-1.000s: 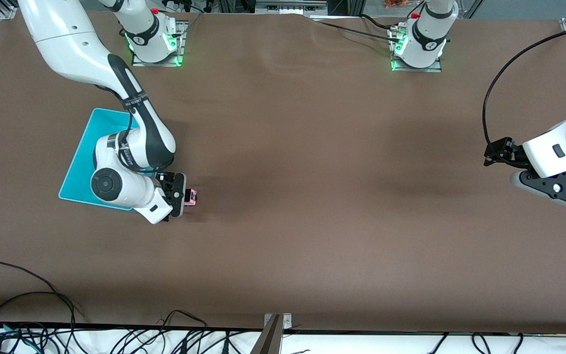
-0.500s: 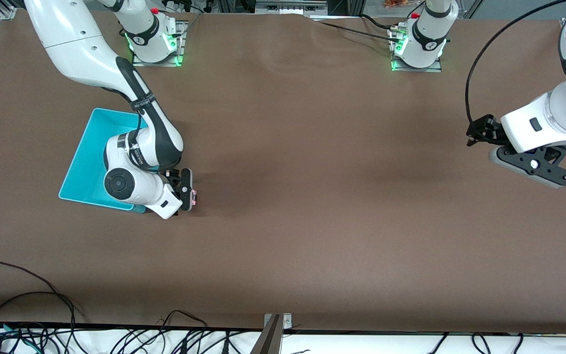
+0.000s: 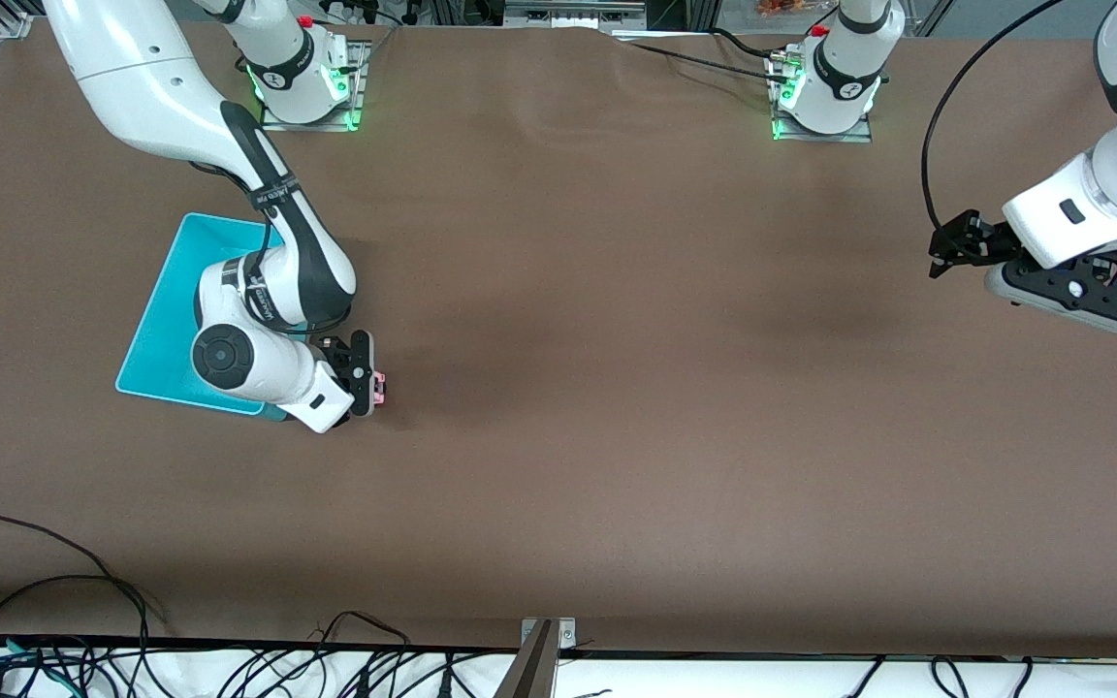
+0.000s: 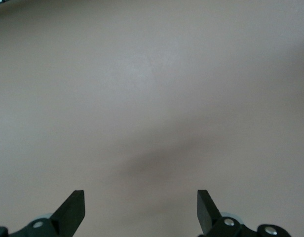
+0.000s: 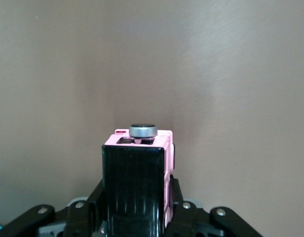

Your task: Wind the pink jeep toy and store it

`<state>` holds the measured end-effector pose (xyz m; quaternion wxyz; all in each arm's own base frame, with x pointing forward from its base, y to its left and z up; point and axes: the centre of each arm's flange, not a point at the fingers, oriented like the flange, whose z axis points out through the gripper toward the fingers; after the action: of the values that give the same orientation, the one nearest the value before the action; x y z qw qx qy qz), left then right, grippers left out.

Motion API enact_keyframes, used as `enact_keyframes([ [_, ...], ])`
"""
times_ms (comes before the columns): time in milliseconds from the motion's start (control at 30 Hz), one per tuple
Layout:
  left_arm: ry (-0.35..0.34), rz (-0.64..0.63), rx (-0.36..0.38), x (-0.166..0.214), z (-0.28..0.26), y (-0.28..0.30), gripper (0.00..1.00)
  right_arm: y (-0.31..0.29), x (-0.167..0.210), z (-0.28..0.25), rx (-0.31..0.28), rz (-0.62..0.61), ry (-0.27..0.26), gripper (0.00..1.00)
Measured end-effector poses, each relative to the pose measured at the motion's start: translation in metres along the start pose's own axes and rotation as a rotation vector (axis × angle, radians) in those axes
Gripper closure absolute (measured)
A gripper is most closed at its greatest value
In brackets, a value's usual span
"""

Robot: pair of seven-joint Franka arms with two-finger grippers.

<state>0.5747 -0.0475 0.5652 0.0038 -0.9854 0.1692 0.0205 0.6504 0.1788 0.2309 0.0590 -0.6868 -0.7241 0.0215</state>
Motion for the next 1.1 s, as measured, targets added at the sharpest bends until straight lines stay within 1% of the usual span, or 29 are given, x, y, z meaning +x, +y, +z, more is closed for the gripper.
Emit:
enact_keyframes([
  [167, 0.003, 0.000, 0.003, -0.005, -0.001, 0.002, 0.00, 0.000, 0.002, -0.039, -0.041, -0.002, 0.004, 0.48],
  [300, 0.001, 0.005, 0.003, -0.005, 0.000, 0.007, 0.00, -0.005, -0.003, -0.079, -0.042, 0.004, -0.003, 0.48],
  [433, -0.004, 0.008, 0.003, -0.007, 0.003, 0.012, 0.00, -0.013, -0.020, -0.121, -0.014, 0.031, -0.023, 0.48],
  [567, -0.008, 0.014, 0.004, -0.011, 0.005, 0.017, 0.00, -0.027, -0.052, -0.162, 0.031, 0.082, -0.049, 0.48],
  [733, -0.003, 0.024, 0.008, -0.015, 0.005, 0.025, 0.00, -0.046, -0.082, -0.198, 0.068, 0.128, -0.061, 0.48],
  [900, 0.008, 0.038, 0.012, -0.014, 0.002, 0.033, 0.00, -0.063, -0.098, -0.205, 0.099, 0.154, -0.066, 0.48],
  [1100, 0.014, 0.023, 0.012, -0.014, 0.002, 0.031, 0.00, -0.084, -0.118, -0.175, 0.141, 0.188, -0.071, 0.48],
])
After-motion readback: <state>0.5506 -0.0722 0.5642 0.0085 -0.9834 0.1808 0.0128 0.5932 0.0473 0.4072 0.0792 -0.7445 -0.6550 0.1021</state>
